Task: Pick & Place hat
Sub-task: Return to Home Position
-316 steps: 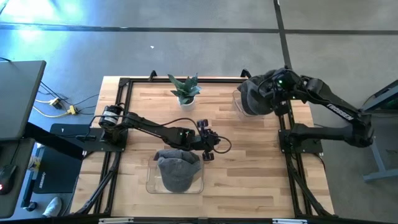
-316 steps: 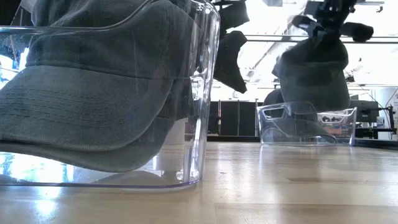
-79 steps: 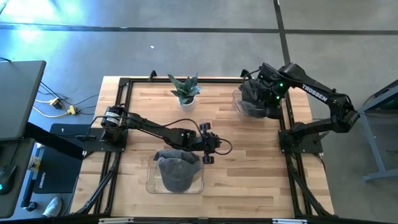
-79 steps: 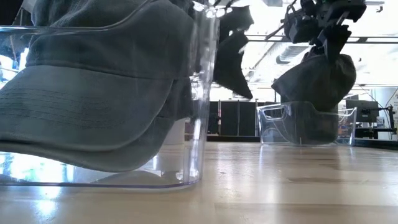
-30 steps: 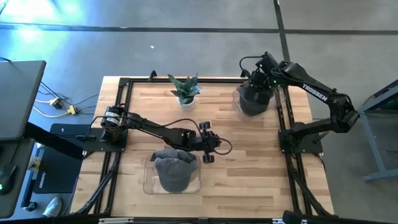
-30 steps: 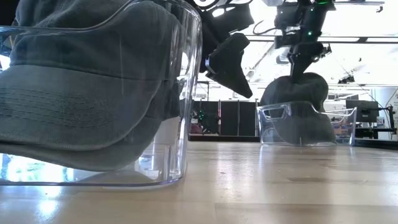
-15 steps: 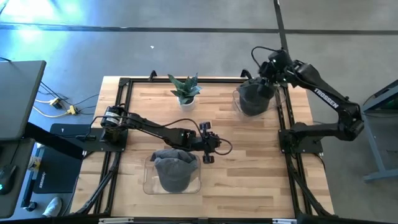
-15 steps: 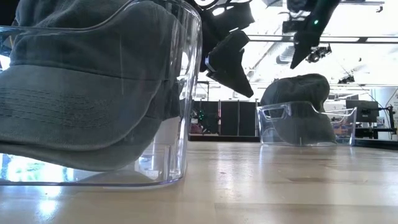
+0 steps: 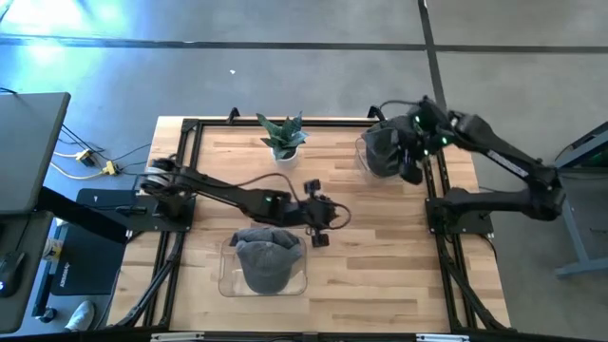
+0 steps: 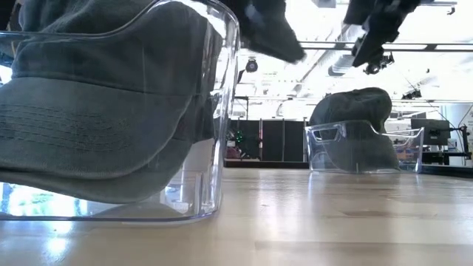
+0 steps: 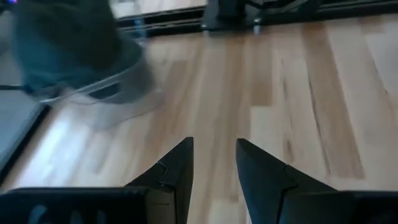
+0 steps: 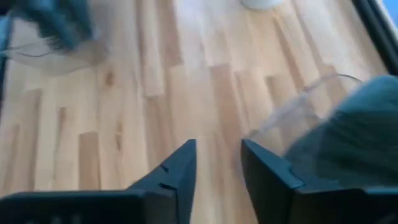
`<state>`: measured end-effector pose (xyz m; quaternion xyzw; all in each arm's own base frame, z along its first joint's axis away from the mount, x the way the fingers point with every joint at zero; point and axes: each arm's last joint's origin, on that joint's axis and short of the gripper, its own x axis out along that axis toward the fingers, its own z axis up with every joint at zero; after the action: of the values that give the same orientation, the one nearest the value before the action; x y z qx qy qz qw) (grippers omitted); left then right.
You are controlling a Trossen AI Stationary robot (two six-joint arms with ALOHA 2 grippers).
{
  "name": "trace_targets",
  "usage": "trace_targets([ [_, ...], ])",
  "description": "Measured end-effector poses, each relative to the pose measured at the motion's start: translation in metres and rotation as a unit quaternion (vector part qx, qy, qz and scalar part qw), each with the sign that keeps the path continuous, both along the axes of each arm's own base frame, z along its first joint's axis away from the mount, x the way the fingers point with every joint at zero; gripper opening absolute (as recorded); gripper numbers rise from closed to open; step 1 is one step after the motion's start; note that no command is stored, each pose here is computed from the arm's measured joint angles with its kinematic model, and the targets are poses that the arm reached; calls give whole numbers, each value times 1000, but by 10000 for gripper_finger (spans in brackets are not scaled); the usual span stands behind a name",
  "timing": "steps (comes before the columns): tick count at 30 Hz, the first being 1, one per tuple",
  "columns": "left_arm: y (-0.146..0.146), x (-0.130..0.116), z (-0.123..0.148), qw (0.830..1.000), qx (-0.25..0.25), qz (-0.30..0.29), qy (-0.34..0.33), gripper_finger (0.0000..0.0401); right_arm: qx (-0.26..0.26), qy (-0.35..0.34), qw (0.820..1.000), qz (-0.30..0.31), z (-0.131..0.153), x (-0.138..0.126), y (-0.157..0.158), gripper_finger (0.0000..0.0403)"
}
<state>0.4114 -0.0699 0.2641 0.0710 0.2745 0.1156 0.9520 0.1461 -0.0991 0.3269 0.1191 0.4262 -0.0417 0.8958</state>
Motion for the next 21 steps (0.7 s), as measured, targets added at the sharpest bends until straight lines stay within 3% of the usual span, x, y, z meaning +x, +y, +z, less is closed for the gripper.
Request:
trace_targets([
  [6, 15, -45, 39, 999, 7, 26, -27, 114, -1, -98, 995, 2, -25, -26, 44, 45],
  [9, 27, -70, 49, 998, -20, 19, -48, 114, 12, -167, 986, 11, -40, -38, 60, 9],
  [15, 53, -112, 30, 994, -68, 44, -79, 114, 45, -316, 946, 50, -61, -51, 80, 11],
  [21, 71, -160, 3, 985, -93, 71, -129, 73, 35, -363, 927, 93, -86, -55, 90, 6],
])
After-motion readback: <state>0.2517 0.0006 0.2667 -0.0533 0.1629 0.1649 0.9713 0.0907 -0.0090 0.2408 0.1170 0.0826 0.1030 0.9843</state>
